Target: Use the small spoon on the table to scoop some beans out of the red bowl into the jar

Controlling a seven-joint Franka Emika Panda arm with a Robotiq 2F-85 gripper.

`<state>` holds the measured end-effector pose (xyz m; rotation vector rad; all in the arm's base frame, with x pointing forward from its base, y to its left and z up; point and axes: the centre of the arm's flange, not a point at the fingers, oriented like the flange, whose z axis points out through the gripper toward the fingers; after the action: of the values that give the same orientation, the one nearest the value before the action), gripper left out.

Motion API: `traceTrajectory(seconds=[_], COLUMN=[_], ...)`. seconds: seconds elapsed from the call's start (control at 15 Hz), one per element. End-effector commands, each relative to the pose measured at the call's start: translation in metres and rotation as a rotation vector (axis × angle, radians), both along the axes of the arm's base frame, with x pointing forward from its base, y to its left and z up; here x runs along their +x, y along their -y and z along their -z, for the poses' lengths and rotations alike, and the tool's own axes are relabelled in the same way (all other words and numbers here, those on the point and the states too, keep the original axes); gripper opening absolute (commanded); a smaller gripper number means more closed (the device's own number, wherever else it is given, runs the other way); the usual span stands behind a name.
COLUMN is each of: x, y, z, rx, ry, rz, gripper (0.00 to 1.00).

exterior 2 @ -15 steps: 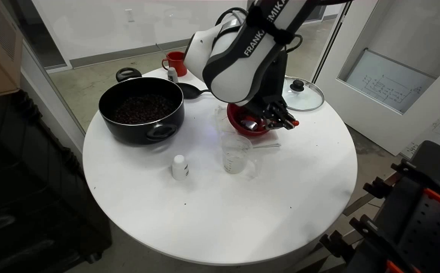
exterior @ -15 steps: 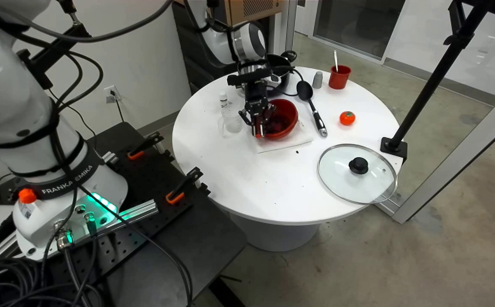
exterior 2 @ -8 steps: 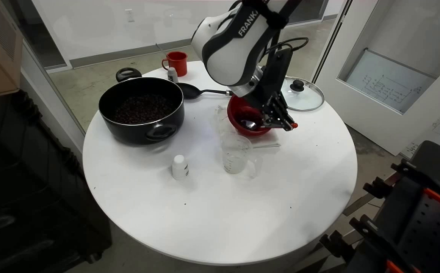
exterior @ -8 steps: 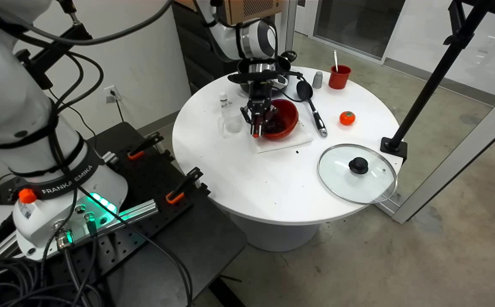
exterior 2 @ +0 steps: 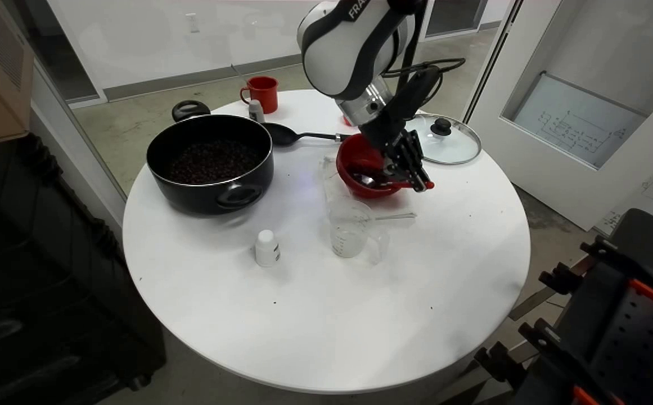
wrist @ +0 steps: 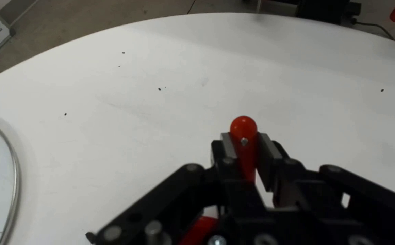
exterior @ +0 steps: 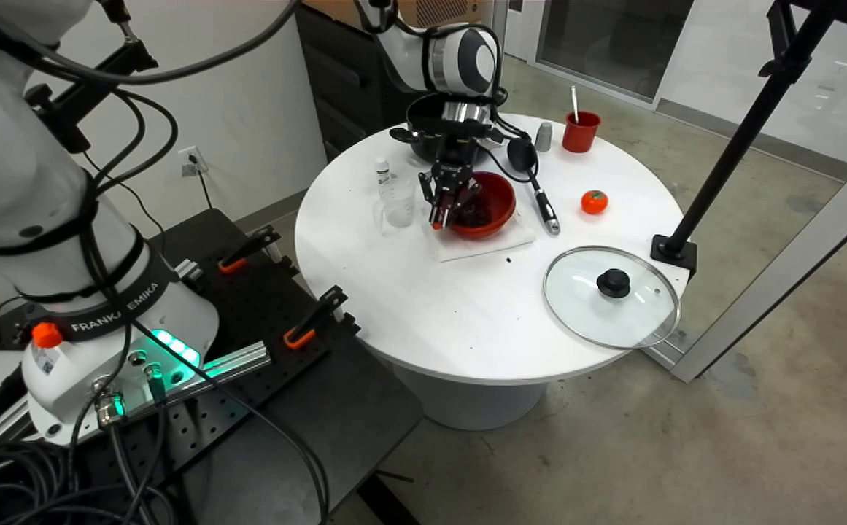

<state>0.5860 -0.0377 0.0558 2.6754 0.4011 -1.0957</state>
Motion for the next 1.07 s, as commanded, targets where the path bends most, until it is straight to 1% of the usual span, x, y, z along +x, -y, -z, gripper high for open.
traceTrajectory(seconds=[0.0, 0.33, 0.67, 1.0], x=[0.009, 0.009, 0.002, -0.002], y=[0.006, 0.018, 0.026, 0.022], z=[0.001, -0.008, -0.015, -0.027], rx=[0.077, 0.141, 0.127, 0.126], ry=[-0.008, 0.001, 0.020, 0.036], rz=[0.058, 0.115, 0.134, 0.123], gripper=[0.05, 0.05, 0.05, 0.05])
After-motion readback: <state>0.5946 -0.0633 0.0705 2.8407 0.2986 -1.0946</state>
